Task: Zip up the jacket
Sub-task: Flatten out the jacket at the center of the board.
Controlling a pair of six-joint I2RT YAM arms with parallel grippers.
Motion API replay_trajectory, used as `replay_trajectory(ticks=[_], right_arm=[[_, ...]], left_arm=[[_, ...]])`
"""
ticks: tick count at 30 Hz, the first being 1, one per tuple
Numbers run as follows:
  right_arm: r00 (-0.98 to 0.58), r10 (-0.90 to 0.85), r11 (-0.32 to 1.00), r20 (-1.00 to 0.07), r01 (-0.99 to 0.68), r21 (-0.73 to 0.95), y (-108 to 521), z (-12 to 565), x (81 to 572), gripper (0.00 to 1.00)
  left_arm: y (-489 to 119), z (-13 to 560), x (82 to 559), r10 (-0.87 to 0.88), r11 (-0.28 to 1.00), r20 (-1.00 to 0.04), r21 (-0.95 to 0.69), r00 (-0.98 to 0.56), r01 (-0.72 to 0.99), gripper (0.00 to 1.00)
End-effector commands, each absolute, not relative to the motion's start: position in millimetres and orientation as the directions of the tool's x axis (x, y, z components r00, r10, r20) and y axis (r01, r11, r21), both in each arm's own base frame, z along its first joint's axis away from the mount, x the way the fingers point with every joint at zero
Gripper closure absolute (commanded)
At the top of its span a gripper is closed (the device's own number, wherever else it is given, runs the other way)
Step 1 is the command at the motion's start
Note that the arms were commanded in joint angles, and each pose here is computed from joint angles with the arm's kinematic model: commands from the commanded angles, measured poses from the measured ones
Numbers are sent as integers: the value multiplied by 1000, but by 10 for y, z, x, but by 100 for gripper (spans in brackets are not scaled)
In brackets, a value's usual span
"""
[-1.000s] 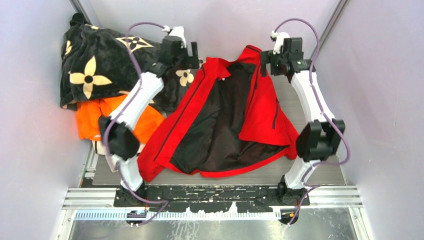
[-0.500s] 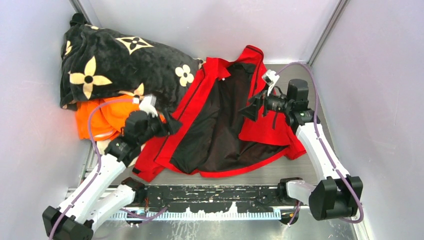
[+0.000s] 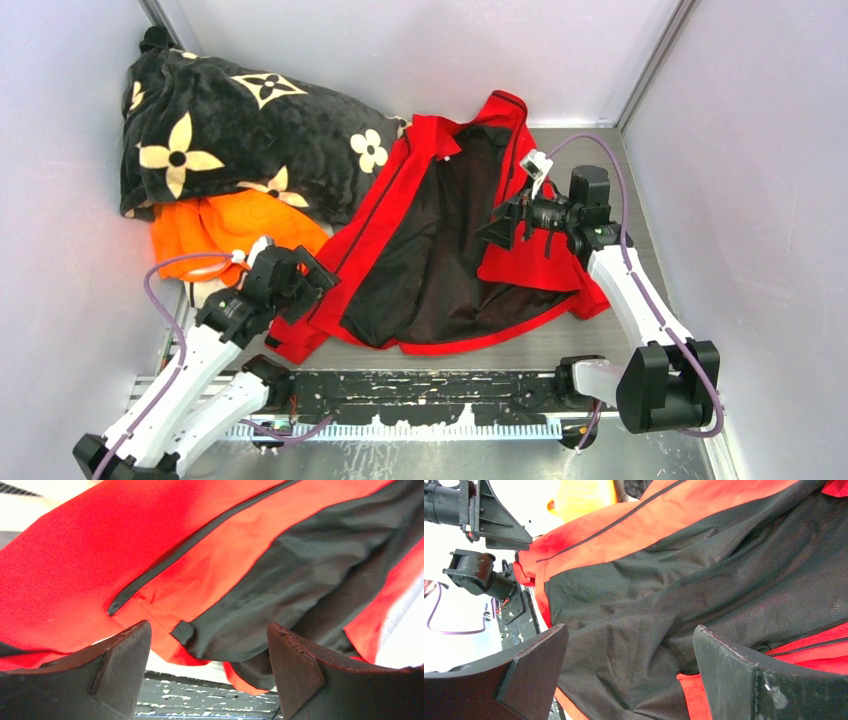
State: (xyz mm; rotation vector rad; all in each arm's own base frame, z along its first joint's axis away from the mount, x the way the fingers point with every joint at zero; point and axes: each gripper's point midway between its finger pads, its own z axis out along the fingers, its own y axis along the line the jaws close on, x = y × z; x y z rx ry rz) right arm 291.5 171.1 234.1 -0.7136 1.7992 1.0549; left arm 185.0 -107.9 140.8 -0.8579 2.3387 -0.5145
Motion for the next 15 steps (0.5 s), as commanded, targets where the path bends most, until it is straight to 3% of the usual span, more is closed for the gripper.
replay_trajectory(ticks=[1, 15], right_arm=[[-351, -40, 459, -935, -838, 295, 1692, 2514, 2970, 0], [-393, -55, 449, -918, -831, 329, 1683, 2425, 2980, 0]], left_arm=[[-982, 1260, 1713, -690, 724, -365, -382, -626, -575, 14], [-1334, 697, 1651, -669, 729, -271, -421, -692, -540, 17]])
